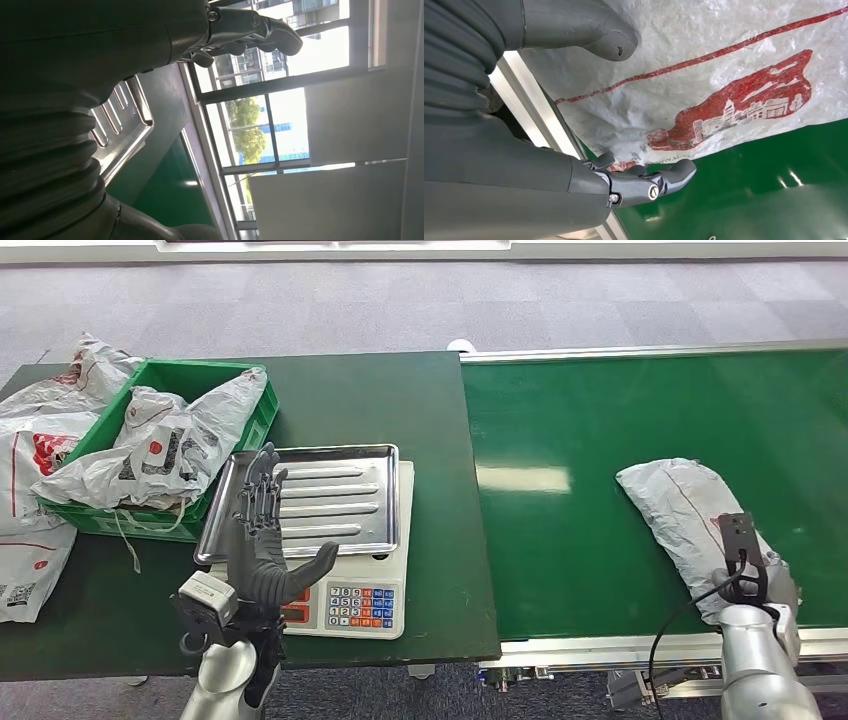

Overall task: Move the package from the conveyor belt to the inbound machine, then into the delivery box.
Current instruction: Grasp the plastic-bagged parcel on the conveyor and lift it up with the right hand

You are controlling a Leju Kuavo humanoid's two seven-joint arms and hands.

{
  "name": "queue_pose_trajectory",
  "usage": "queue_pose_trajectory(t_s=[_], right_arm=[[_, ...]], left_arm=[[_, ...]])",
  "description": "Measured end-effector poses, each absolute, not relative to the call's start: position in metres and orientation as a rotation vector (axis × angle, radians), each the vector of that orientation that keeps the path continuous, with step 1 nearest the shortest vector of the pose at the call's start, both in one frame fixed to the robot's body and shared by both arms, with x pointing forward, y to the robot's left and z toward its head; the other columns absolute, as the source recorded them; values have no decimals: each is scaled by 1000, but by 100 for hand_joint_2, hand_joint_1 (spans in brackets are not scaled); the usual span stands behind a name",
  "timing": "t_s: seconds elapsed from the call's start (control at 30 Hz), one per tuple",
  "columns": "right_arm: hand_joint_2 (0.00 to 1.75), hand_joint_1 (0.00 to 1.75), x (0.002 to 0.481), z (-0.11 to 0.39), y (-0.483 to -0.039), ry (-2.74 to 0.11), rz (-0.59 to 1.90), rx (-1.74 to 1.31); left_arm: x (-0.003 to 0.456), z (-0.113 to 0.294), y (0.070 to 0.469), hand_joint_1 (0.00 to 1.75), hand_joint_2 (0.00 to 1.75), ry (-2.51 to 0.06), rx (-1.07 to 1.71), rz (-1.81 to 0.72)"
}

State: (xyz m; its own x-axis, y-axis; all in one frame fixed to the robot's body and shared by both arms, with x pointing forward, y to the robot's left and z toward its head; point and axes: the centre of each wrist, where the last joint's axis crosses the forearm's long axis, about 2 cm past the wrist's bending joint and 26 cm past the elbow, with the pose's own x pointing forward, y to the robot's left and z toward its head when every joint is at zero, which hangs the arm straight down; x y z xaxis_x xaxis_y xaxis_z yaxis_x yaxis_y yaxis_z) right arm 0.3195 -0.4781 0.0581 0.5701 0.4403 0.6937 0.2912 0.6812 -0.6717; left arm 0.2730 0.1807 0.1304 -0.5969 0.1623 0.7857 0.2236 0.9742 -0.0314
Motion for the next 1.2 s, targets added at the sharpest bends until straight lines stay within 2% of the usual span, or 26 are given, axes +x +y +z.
queue_pose_trajectory(t_s=[0.27, 0.53, 0.83, 1.2], right_arm=[[175, 0, 323, 60, -475, -1007, 117, -878], [175, 0, 339, 81, -464, -1260, 139, -1170], [175, 0, 375, 116, -446, -1278, 296, -1260], [175, 0, 385, 122, -438, -1258, 376, -1248]], left_arm=[[271, 133, 182, 0, 175, -2228, -257, -65], [267, 136, 183, 0, 175, -2227, -240, -47], [266, 132, 182, 0, 175, -2239, -254, -60], [262, 125, 182, 0, 175, -2231, -261, -60]])
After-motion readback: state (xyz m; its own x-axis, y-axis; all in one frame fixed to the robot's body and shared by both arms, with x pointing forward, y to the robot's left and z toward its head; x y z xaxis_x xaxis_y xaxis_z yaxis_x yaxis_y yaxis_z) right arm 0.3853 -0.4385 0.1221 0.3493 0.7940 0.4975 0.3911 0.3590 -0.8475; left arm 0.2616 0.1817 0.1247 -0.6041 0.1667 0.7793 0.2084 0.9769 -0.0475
